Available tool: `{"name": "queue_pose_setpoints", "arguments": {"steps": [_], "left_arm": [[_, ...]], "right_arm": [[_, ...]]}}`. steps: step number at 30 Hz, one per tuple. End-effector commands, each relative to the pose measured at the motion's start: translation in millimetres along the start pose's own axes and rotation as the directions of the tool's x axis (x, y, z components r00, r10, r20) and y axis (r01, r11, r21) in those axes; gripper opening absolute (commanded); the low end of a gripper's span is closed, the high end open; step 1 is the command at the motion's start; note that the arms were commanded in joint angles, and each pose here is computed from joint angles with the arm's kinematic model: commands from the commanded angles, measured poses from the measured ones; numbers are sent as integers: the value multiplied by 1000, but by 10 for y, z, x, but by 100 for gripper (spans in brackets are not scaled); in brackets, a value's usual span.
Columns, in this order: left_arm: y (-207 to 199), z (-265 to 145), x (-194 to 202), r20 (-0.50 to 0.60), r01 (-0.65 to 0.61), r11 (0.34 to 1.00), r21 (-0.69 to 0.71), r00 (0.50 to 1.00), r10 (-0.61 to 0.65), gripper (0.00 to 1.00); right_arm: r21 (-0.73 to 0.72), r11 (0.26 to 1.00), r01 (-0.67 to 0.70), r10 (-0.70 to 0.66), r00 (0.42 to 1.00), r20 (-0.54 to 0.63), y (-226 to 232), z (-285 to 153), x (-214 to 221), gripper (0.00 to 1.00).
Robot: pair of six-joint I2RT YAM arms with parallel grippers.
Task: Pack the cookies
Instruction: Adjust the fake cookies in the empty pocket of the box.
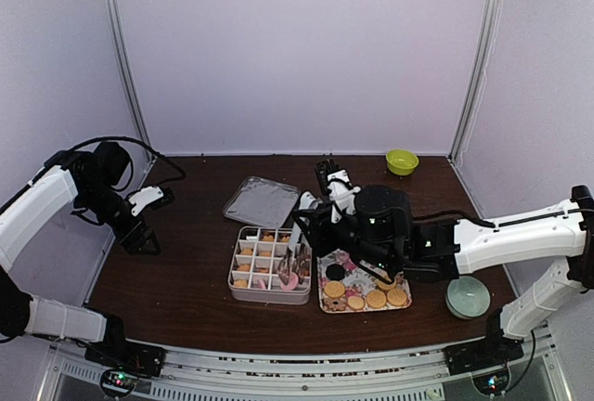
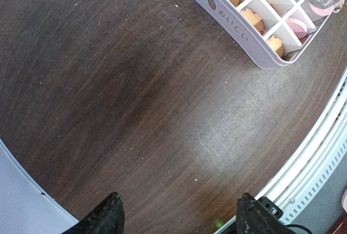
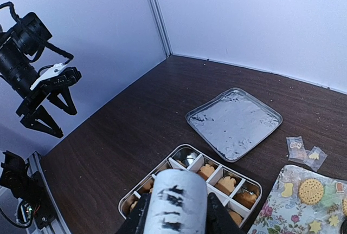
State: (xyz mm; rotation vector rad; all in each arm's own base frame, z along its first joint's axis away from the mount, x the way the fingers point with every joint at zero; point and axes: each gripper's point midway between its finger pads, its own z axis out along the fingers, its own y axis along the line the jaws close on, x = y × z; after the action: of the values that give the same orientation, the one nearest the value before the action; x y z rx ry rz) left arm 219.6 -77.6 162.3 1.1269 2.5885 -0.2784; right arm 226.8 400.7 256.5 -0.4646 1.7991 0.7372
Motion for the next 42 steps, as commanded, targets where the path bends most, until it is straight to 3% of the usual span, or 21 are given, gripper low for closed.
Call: {"name": "queue_pose_setpoints", "arguments": {"steps": [1, 17, 30, 38, 42], "left_arm": [[19, -57, -56, 28, -5, 1000, -9, 1000, 5, 73], [8, -37, -26, 22, -7, 1000, -8, 1000, 8, 73], [7, -46, -18, 24, -10, 1000, -14, 1000, 10, 73], [16, -63, -44, 29, -10, 1000, -14, 1000, 10, 73], [17, -68, -55, 31, -6, 1000, -14, 999, 7, 74]], "right_arm": [[-23, 999, -31, 32, 999, 32, 22, -60, -123, 25], [-84, 996, 42, -37, 998, 57, 285, -111, -299, 10], [-103, 986, 133, -130, 991, 33, 425, -40, -282, 9], [19, 989, 146, -147, 988, 50, 51, -297, -415, 12], [99, 984, 145, -147, 989, 10, -337, -510, -210, 14]]}}
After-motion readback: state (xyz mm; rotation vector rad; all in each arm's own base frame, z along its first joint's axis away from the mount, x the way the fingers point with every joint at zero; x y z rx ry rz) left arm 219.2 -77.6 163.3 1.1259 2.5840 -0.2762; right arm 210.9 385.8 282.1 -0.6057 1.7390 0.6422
